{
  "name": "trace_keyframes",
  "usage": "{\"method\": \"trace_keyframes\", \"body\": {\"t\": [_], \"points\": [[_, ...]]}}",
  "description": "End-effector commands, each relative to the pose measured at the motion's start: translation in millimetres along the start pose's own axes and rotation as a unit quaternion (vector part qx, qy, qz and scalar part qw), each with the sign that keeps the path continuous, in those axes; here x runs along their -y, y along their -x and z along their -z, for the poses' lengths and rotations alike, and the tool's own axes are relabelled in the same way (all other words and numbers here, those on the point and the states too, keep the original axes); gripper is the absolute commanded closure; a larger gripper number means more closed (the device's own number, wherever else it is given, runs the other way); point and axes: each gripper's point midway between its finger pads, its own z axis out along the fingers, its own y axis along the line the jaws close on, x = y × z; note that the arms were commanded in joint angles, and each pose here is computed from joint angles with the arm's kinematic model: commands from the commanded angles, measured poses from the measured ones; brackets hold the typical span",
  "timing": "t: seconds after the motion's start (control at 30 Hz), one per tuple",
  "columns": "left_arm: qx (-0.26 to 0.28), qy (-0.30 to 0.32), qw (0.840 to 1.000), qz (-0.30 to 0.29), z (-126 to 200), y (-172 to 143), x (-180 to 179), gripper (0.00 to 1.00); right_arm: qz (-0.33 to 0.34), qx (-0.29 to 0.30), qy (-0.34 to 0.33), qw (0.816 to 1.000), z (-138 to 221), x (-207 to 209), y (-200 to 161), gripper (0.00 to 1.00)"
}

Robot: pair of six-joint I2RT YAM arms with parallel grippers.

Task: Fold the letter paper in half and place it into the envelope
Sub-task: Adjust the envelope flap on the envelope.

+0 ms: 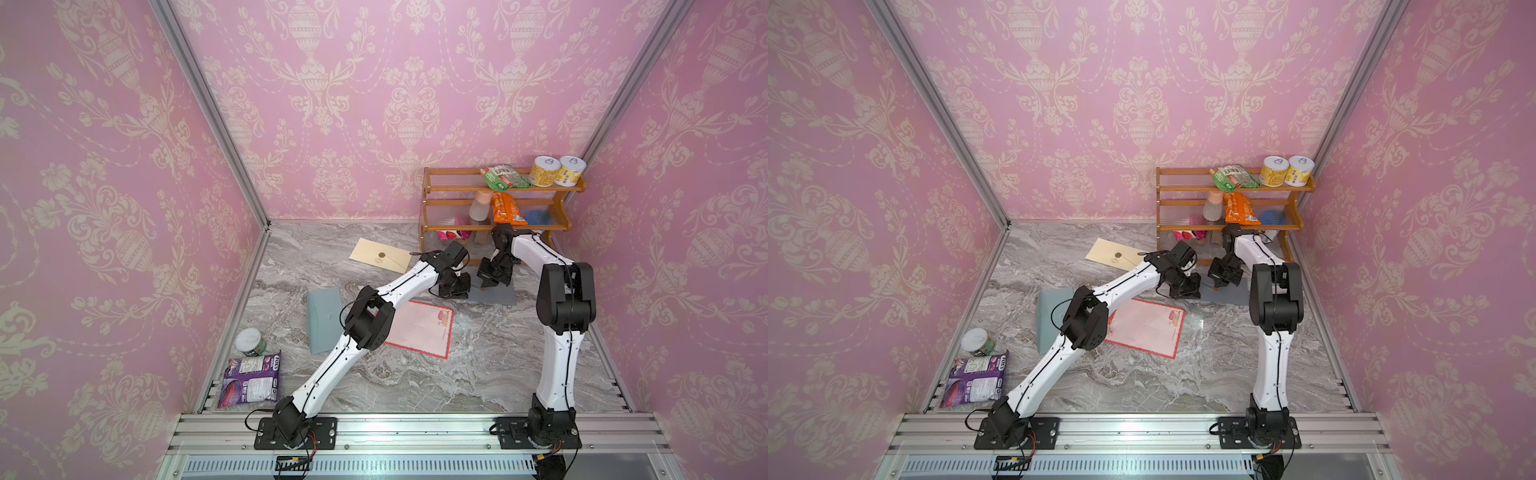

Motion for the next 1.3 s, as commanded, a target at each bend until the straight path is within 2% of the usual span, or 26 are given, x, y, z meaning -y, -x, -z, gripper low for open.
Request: {"method": "trace_keyframes", "body": {"t": [0.0, 0.13, 0.43, 0.6, 0.9, 1.27], "points": [[0.003, 0.023, 1.000, 0.014, -2, 0, -9, 1.00, -0.014, -0.022, -0.014, 1.000, -17, 8, -4, 1.00], [-0.005, 0.058, 0.998, 0.030, -5, -6, -27, 1.00, -0.006, -0.022, -0.028, 0.999, -18, 10, 2, 1.00], [-0.021, 0.089, 0.994, 0.065, -9, -16, -46, 1.00, 0.016, -0.033, -0.060, 0.998, -20, 11, 7, 1.00], [-0.021, 0.084, 0.992, 0.088, -10, -13, -50, 1.00, 0.033, -0.045, -0.051, 0.997, -17, 8, -10, 1.00], [-0.021, 0.073, 0.991, 0.105, -13, -8, -53, 1.00, 0.027, -0.083, -0.014, 0.996, -35, 2, -41, 1.00], [-0.042, 0.092, 0.988, 0.113, -15, -20, -66, 1.00, 0.023, -0.055, -0.038, 0.998, -27, -2, 1, 1.00]]}}
